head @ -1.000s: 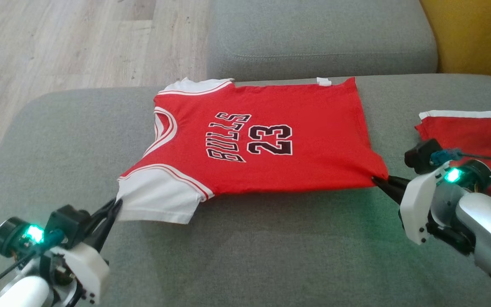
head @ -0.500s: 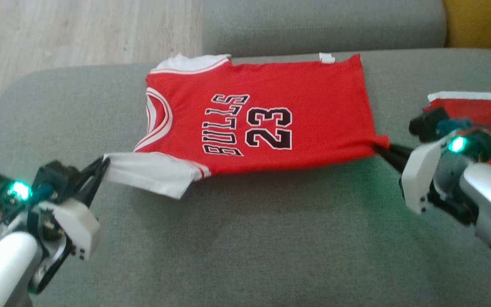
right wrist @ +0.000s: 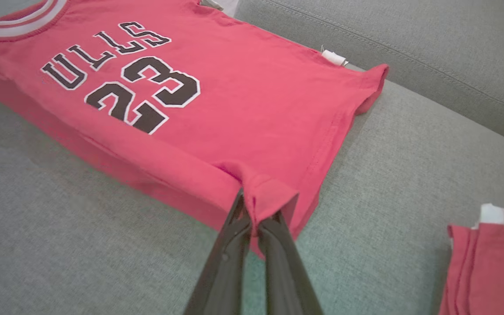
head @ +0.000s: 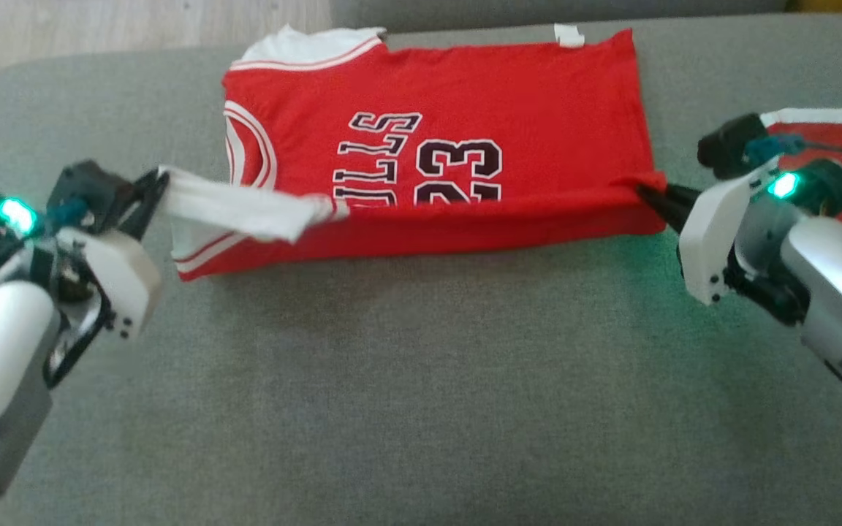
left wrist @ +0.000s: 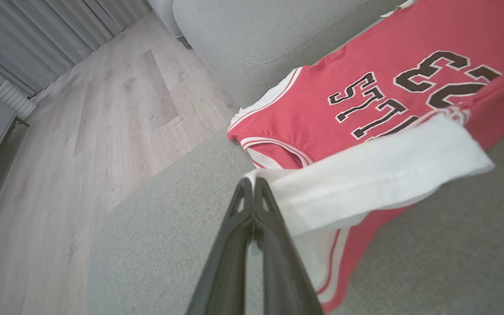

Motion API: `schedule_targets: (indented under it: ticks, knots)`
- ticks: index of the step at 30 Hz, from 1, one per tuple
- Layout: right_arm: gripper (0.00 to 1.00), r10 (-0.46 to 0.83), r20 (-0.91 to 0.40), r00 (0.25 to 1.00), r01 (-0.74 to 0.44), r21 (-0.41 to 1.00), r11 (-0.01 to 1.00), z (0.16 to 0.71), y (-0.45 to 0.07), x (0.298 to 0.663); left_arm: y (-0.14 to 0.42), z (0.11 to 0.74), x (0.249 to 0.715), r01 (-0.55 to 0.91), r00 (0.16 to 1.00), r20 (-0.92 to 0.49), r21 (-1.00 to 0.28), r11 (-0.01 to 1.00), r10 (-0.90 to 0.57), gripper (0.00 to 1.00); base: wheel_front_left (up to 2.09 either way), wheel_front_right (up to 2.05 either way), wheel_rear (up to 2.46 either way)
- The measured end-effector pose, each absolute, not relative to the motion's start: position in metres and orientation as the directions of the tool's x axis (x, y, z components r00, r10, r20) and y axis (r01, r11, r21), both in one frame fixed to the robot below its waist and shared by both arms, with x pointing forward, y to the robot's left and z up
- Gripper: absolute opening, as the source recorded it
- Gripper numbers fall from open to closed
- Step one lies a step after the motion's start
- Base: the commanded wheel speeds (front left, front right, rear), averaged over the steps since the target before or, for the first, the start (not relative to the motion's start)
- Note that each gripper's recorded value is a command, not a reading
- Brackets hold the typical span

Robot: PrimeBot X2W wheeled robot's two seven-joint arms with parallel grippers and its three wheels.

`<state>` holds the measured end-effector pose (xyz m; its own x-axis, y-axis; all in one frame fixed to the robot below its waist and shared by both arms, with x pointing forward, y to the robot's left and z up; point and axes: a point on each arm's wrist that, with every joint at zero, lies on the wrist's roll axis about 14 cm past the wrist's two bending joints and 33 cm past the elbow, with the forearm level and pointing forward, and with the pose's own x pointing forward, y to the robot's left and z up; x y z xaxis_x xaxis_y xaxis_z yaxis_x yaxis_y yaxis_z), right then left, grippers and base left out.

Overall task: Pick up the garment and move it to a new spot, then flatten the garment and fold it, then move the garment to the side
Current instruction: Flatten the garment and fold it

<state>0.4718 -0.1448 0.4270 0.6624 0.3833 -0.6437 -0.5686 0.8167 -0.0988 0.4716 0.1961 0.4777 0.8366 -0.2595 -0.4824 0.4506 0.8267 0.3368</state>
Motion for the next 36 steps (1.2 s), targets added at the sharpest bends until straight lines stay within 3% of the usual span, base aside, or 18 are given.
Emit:
schedule_targets:
  ticks: [12, 13, 14, 18, 21, 29, 36]
  knots:
    - [0.0, 0.358, -0.677, 0.643, -0.558, -0.094, 0.824, 0.403, -0.146, 0.507, 0.186, 0.458, 0.533, 0.476, 0.821, -0.513, 0.373, 0.796, -0.25, 0.0, 0.0, 0.0, 0.0]
    - [0.0, 0.355, -0.68, 0.641, -0.555, -0.091, 0.827, 0.4, -0.146, 0.509, 0.184, 0.455, 0.537, 0.478, 0.819, -0.514, 0.369, 0.797, -0.253, 0.35, 0.0, 0.0, 0.0]
    - [1.0, 0.355, -0.679, 0.642, -0.553, -0.09, 0.828, 0.398, -0.146, 0.512, 0.182, 0.452, 0.541, 0.479, 0.819, -0.514, 0.366, 0.798, -0.256, 1.0, 0.0, 0.0, 0.0]
    - [1.0, 0.345, -0.673, 0.655, -0.536, -0.09, 0.84, 0.391, -0.15, 0.52, 0.177, 0.453, 0.558, 0.446, 0.849, -0.46, 0.364, 0.817, -0.259, 1.0, 0.0, 0.0, 0.0]
    - [1.0, 0.367, -0.604, 0.708, -0.511, -0.08, 0.856, 0.406, -0.146, 0.533, 0.173, 0.474, 0.572, 0.381, 0.901, -0.351, 0.357, 0.853, -0.255, 1.0, 0.0, 0.0, 0.0]
    - [1.0, 0.37, -0.15, 0.917, -0.375, 0.001, 0.927, 0.511, -0.145, 0.571, 0.172, 0.564, 0.576, 0.185, 0.979, 0.045, 0.193, 0.964, -0.197, 1.0, 0.0, 0.0, 0.0]
    - [1.0, 0.252, 0.128, 0.959, -0.265, 0.091, 0.96, 0.59, -0.17, 0.558, 0.179, 0.604, 0.529, 0.105, 0.97, 0.22, -0.003, 0.994, -0.102, 1.0, 0.0, 0.0, 0.0]
